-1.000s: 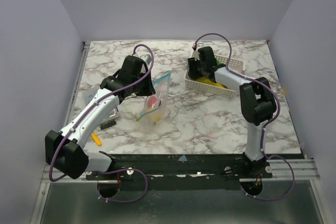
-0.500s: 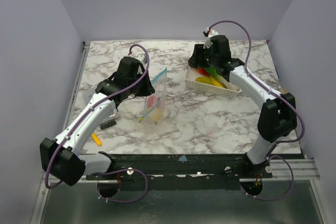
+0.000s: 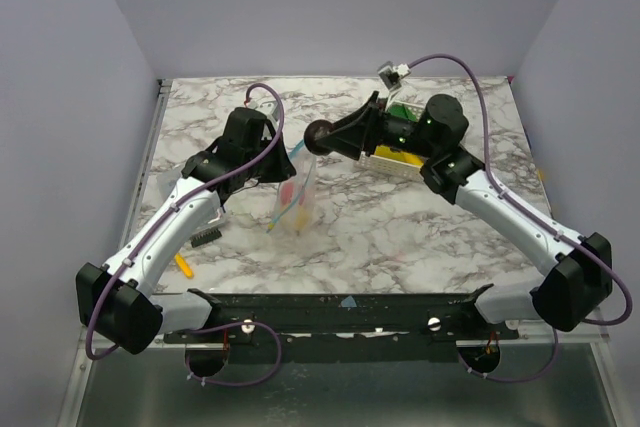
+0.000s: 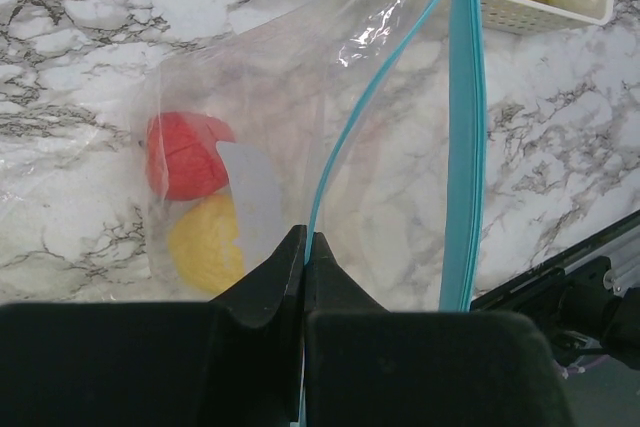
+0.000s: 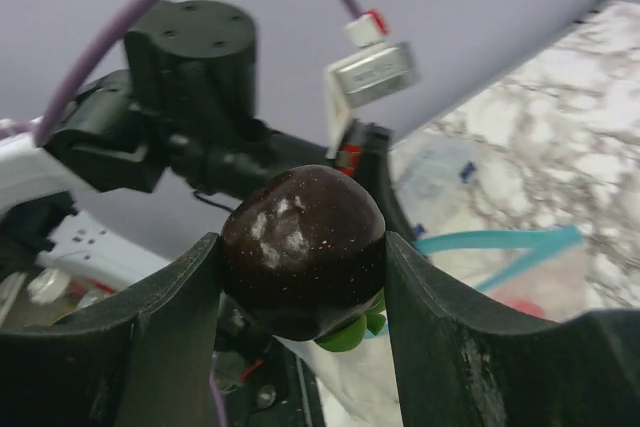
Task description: Place the food in the zip-top bag and seal the zipper
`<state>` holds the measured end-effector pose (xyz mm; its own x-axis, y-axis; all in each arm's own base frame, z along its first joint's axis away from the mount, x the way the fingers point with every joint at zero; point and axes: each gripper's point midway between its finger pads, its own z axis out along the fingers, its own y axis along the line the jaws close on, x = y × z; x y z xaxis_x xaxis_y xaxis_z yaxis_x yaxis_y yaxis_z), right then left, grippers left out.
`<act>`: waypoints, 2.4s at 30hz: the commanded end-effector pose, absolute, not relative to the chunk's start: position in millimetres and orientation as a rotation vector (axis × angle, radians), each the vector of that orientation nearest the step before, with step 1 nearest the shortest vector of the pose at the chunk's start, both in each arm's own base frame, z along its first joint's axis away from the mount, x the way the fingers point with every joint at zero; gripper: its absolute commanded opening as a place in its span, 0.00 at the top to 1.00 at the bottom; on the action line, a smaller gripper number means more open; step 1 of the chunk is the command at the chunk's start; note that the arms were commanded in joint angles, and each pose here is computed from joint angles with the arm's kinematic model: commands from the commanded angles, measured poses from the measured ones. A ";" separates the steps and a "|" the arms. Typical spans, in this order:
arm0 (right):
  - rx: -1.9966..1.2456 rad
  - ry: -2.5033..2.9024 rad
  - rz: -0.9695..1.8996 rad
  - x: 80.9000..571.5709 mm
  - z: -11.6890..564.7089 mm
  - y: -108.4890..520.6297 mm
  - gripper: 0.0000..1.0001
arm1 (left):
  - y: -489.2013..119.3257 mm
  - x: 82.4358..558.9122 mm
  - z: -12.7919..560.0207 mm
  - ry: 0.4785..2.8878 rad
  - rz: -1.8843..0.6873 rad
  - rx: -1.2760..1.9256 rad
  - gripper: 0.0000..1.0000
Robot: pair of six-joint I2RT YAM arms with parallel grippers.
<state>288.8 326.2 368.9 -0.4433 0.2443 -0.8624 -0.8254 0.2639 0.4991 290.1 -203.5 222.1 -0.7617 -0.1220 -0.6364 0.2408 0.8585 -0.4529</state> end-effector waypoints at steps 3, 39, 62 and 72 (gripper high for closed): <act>-0.594 1.459 1.549 250.2 370.3 358.1 0.85 | -208.1 293.0 229.0 2.307 -0.722 0.065 1.00; -0.453 2.011 1.209 241.7 242.5 393.8 0.19 | -200.9 294.3 236.7 2.229 -0.725 -0.017 1.00; -0.222 1.947 0.830 283.4 290.6 337.7 0.15 | -188.3 291.2 255.0 2.082 -0.714 -0.030 1.00; -0.315 2.033 0.811 292.9 256.6 364.0 0.30 | -194.6 289.9 257.2 2.111 -0.746 -0.021 1.00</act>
